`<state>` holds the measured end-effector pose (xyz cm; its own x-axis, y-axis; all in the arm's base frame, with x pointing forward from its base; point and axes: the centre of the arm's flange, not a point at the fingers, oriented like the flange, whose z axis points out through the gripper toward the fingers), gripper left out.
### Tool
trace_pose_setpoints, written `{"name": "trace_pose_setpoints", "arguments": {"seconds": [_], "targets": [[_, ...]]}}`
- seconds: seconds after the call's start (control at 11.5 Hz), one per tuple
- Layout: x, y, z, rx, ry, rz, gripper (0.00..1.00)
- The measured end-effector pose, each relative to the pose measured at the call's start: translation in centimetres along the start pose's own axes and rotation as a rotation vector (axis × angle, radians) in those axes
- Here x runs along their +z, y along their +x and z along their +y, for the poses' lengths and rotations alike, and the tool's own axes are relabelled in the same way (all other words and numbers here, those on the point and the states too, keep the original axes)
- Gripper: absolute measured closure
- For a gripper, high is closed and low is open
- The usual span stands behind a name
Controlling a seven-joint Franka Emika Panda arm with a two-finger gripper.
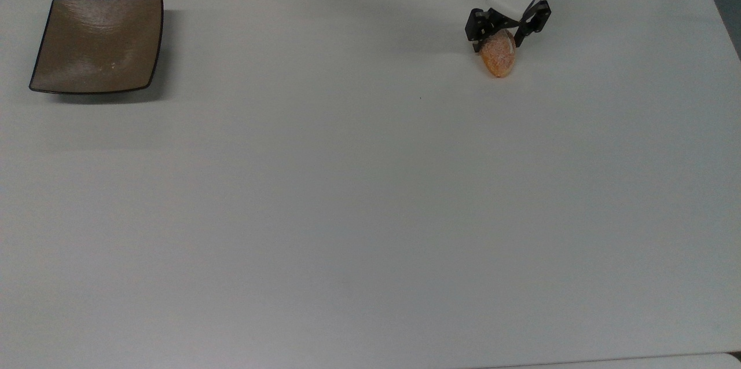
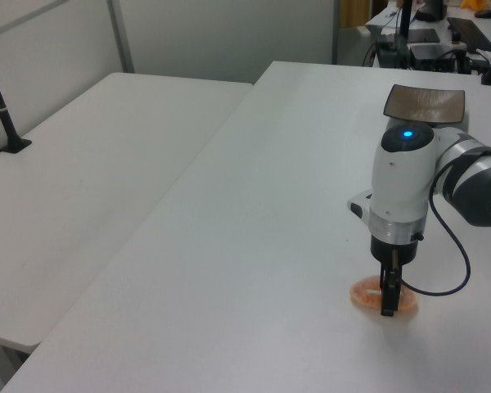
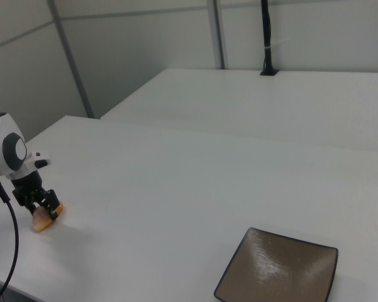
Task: Bread is placed on a ceramic plate
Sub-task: 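Lift the held bread roll up off the table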
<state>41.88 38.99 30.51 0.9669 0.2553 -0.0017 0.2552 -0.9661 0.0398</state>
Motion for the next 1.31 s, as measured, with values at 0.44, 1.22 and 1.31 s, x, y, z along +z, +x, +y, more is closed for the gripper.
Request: {"name": "trace_pose_setpoints", "arguments": {"seconds": [0.44, 1.22, 1.31], "targets": [[0.0, 0.2, 0.0, 0.002, 0.002, 0.002, 0.70], [-13.1, 2.6, 6.5, 0.151, 0.016, 0.098, 0.81], [-15.1, 2.9, 8.1, 0.158, 0.028, 0.079, 0.81]]}}
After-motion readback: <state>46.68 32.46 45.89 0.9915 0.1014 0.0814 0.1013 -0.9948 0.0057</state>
